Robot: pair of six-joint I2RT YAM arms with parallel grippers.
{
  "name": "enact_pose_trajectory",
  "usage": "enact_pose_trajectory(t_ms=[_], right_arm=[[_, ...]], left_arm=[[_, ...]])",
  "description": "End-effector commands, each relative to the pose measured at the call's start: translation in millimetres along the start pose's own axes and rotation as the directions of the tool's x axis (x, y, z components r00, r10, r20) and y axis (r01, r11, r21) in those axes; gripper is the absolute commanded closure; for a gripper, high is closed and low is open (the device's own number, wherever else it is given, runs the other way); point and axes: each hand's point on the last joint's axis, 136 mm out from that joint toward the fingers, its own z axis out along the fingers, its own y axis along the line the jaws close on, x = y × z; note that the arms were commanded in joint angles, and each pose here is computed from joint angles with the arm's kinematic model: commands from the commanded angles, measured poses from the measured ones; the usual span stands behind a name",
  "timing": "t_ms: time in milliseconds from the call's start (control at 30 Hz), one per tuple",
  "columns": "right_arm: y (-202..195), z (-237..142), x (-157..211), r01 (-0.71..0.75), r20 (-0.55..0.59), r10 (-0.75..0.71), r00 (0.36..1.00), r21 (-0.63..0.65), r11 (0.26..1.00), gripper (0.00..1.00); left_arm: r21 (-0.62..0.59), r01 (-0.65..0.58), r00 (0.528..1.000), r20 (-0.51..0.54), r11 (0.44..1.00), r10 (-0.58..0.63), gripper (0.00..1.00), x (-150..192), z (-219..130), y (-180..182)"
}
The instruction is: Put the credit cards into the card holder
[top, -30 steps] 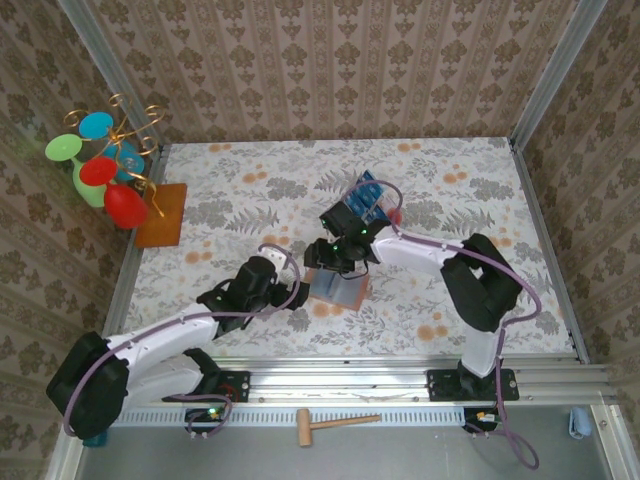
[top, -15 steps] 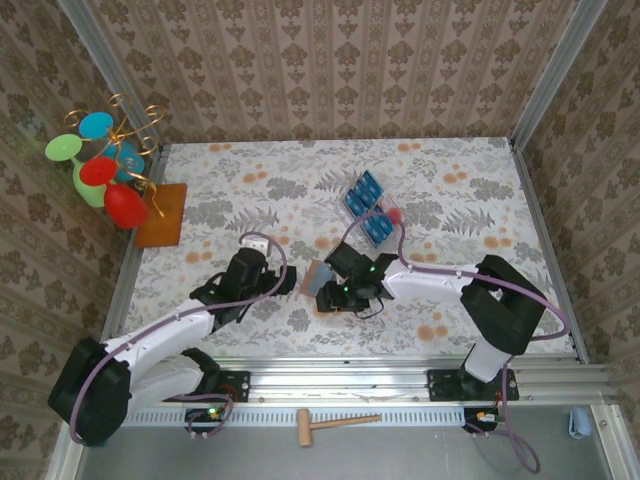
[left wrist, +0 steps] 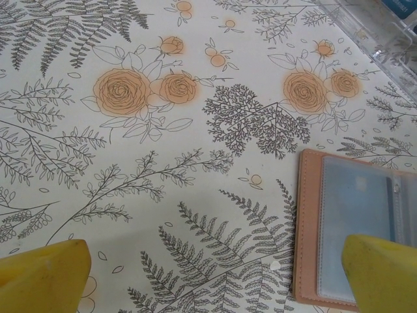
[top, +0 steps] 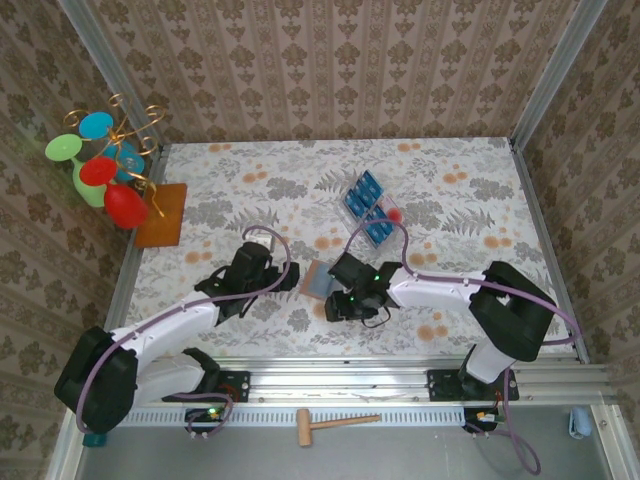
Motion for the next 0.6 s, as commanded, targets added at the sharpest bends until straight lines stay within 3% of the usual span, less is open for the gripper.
enact_pose_trajectory(t_ms=[0, 567], right_arm=[[-14, 1, -7, 0.003, 0.009, -0.003, 1.0, 0.051, 0.999, 0.48], [-34, -3, -36, -0.015, 0.017, 0.014, 1.0, 0.083, 0.996, 0.48]], left_arm=[[0.024, 0.017, 1.0, 0.019, 1.0, -0.017, 0.0, -12, -3, -7], [0.035, 0.007, 1.0, 0.016, 0.999, -0.008, 0.0, -14, -2, -10]])
